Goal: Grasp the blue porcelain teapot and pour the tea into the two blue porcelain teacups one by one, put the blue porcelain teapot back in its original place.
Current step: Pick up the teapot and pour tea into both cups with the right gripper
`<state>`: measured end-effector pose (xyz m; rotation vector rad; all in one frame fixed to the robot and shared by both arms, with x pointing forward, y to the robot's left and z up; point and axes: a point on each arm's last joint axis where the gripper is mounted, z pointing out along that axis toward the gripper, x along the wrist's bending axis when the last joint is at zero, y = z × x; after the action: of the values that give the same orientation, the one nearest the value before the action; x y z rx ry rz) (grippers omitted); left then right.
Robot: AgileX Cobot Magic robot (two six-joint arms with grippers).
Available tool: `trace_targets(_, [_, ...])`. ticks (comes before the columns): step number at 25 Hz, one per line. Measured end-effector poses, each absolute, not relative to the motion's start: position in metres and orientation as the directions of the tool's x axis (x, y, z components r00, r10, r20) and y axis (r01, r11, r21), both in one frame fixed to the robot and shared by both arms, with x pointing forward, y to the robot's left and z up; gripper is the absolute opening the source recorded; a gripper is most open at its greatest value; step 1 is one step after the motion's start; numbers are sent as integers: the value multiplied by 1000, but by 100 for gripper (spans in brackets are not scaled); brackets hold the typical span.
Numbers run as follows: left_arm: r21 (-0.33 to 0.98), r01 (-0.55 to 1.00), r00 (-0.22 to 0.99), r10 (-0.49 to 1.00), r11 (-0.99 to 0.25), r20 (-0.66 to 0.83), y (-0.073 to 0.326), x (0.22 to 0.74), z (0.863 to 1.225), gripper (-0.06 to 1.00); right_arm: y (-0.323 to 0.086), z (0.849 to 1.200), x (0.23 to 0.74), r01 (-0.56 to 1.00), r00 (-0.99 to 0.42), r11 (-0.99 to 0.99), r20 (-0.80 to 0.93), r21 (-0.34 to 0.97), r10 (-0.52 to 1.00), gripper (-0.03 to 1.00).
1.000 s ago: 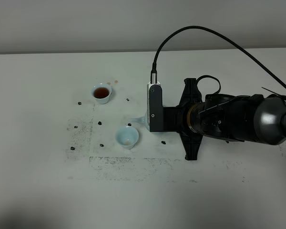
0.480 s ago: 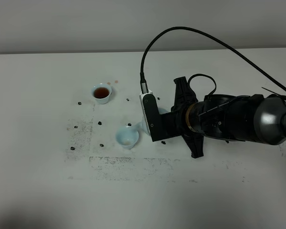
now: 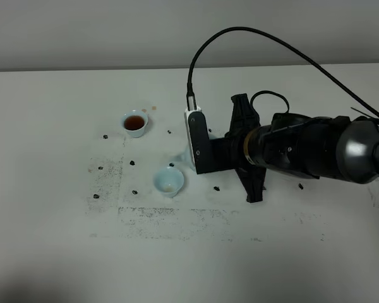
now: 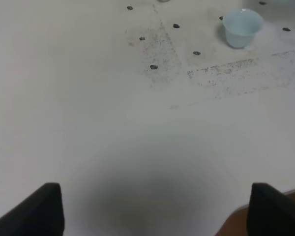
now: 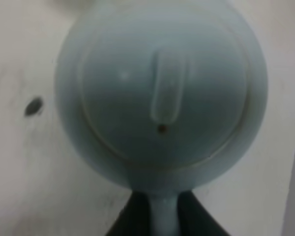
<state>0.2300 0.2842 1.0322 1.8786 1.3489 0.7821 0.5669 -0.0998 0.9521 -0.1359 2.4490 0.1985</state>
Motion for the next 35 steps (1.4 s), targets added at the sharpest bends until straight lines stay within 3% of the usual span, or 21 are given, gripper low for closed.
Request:
trace_targets(5, [808,544,280,957,-226,79,284,230,1032,72,-93,958,568,-58,-805,970,-586,235,94,5])
trace_targets(22, [808,544,280,957,-226,79,284,230,1032,72,-90,950,569,-323,-737,942,-648,88,-193,5])
trace_targets(35, [808,544,280,957,-226,79,284,230,1032,72,-109,936,591,-421,-645,907,-699,-13,-309,5])
